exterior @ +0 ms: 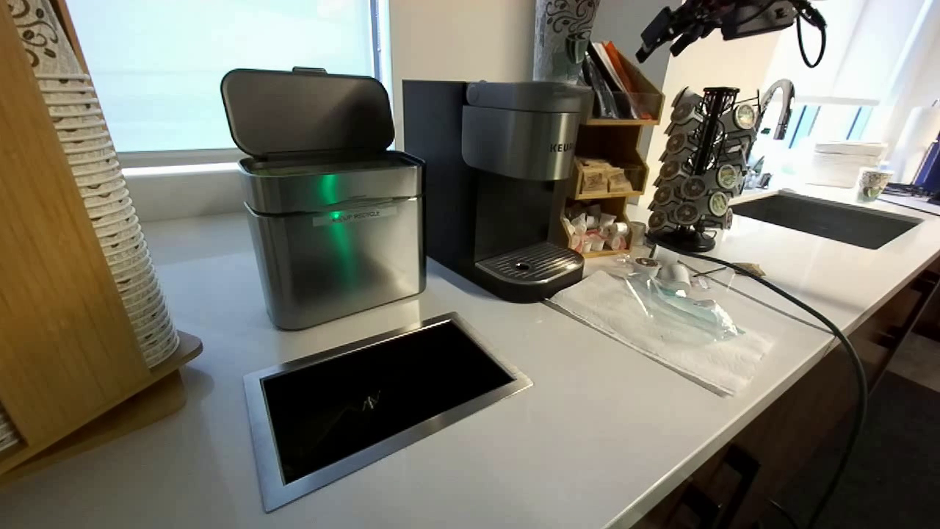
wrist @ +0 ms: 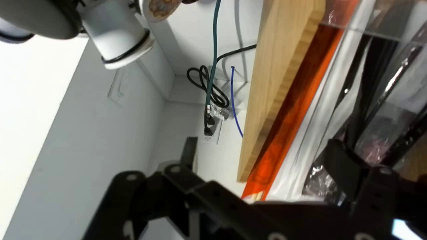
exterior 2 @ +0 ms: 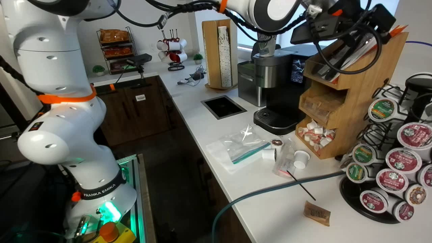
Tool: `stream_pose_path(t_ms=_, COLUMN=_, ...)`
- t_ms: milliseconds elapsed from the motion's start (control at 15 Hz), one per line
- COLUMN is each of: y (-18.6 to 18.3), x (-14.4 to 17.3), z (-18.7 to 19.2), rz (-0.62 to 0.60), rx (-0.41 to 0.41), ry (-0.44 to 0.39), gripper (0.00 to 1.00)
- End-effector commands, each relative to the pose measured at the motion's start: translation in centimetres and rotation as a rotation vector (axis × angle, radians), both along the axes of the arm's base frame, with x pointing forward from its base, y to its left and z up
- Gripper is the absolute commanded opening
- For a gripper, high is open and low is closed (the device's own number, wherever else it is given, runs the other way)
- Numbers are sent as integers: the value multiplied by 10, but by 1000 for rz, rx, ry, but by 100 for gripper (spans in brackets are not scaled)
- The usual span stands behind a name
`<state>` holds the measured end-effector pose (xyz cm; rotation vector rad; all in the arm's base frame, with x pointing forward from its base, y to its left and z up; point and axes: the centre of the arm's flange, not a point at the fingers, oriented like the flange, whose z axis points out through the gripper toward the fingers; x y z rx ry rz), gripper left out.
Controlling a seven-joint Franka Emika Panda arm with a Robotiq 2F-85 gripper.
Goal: Push the wooden rack backwards
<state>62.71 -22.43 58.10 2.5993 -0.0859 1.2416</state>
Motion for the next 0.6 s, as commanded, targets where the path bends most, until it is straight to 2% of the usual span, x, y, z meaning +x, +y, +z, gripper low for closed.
stream_pose_path(t_ms=0, y=9, x=-57, z=50, rz=-103, rx=16, ry=-26, gripper=100)
stream_pose_path(t_ms=133, y=2, x=-87, z=72, rz=-144, rx=-31, ry=-28, gripper=100)
stream_pose_path(t_ms=200, y=2, x=-104, z=79, rz=-132, rx=-46, ry=4, gripper=100)
stream_pose_path(t_ms=267, y=4, x=-123, z=85, rz=-73, rx=-31, ry=55, gripper=100)
stream_pose_path(t_ms=400, y=14, x=-143, z=89, rz=3, rx=-5, ry=104, gripper=100)
stream_pose_path(t_ms=467, y=-1, x=-106, z=88, rz=-61, rx=-26, ry=50, gripper=100)
stream_pose_path(t_ms=533, y=8, x=-117, z=92, rz=-30, rx=-18, ry=66, gripper=100)
